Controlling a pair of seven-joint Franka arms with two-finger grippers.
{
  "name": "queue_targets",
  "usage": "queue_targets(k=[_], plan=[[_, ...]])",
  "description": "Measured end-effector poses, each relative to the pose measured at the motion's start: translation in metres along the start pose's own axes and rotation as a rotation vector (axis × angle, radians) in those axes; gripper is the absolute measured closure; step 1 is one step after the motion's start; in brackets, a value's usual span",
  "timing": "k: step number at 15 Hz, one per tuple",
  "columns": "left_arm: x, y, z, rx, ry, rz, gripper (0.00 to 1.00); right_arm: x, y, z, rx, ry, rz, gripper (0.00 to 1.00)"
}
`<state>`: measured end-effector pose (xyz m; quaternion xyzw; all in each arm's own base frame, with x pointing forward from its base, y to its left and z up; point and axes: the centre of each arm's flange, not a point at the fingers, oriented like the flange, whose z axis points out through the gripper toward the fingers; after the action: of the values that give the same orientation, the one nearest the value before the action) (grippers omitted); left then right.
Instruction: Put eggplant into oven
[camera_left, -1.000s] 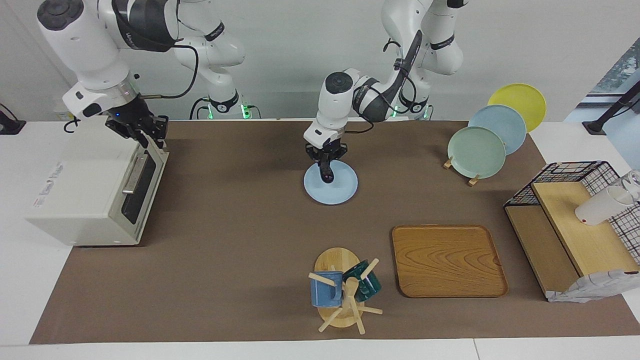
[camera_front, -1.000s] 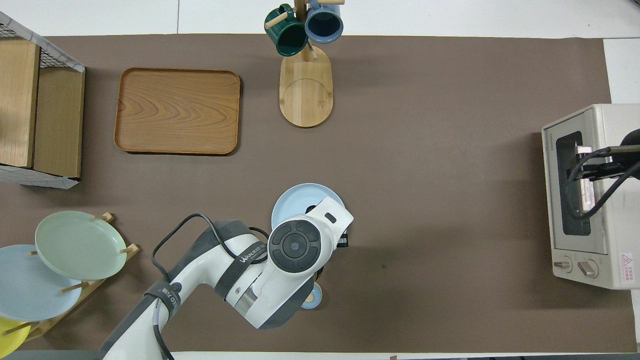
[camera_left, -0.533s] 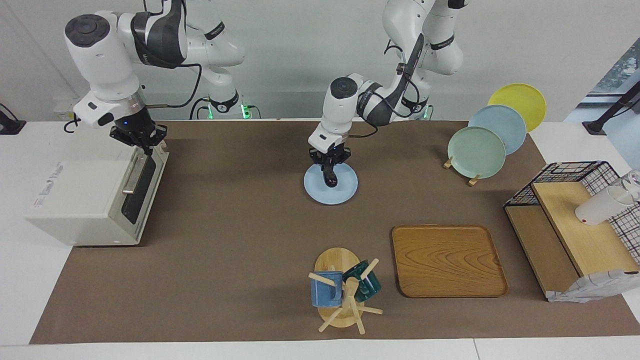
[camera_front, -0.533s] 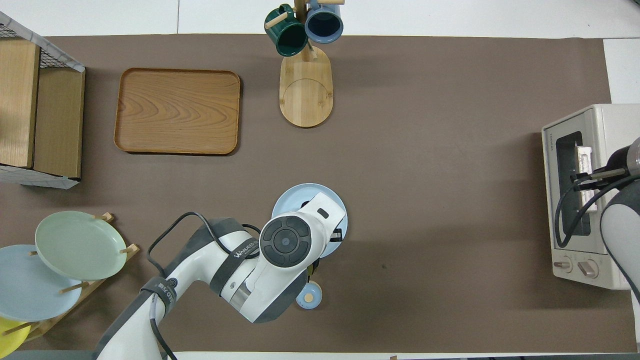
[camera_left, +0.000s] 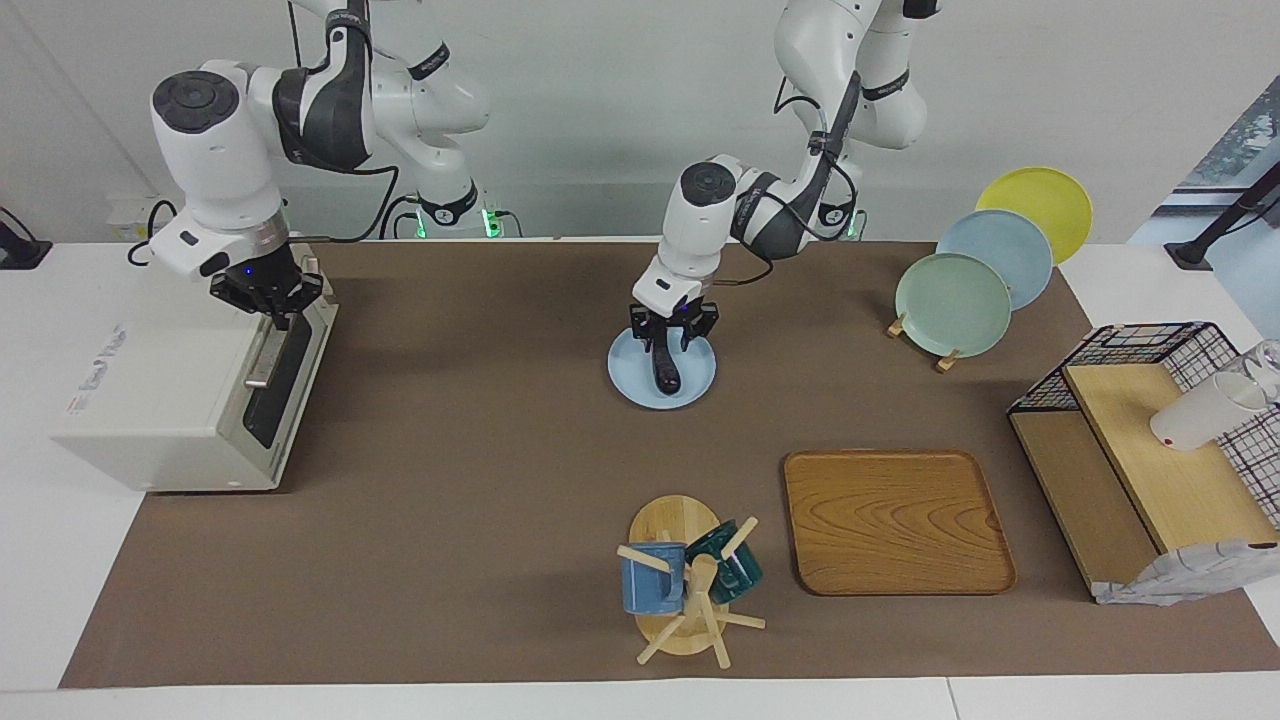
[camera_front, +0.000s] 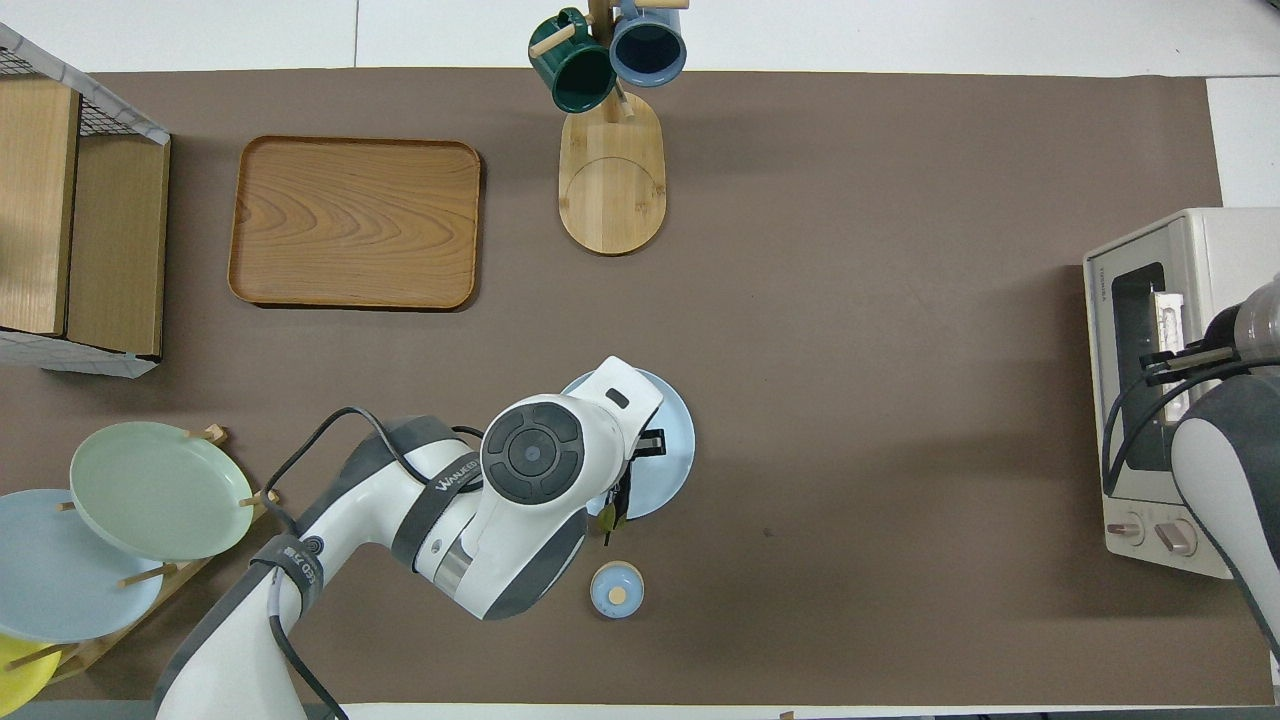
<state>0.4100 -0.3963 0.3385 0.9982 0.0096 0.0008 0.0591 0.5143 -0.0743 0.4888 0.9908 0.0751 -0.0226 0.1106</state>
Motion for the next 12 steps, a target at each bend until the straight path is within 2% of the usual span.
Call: queue_targets(k=[2,4,8,12], plan=[[0.013,-0.009,-0.007,0.004,-0.003,-0.005,0.02,-0.001,0.004,0.007,-0.02,-0.004,-0.02,0.99],[0.043,-0.027,-0.031,0.017,-0.018,-0.02,0.0,-0.001,0.004,0.009,-0.028,-0.005,-0.034,0.99],[0.125,-0.099,-0.136,0.034,-0.057,-0.03,0.0,-0.003,0.015,0.024,-0.028,0.012,-0.057,0.99],[0.167,-0.189,-0.218,0.03,-0.064,-0.034,0.0,-0.003,0.012,0.024,-0.031,0.013,-0.068,0.99]])
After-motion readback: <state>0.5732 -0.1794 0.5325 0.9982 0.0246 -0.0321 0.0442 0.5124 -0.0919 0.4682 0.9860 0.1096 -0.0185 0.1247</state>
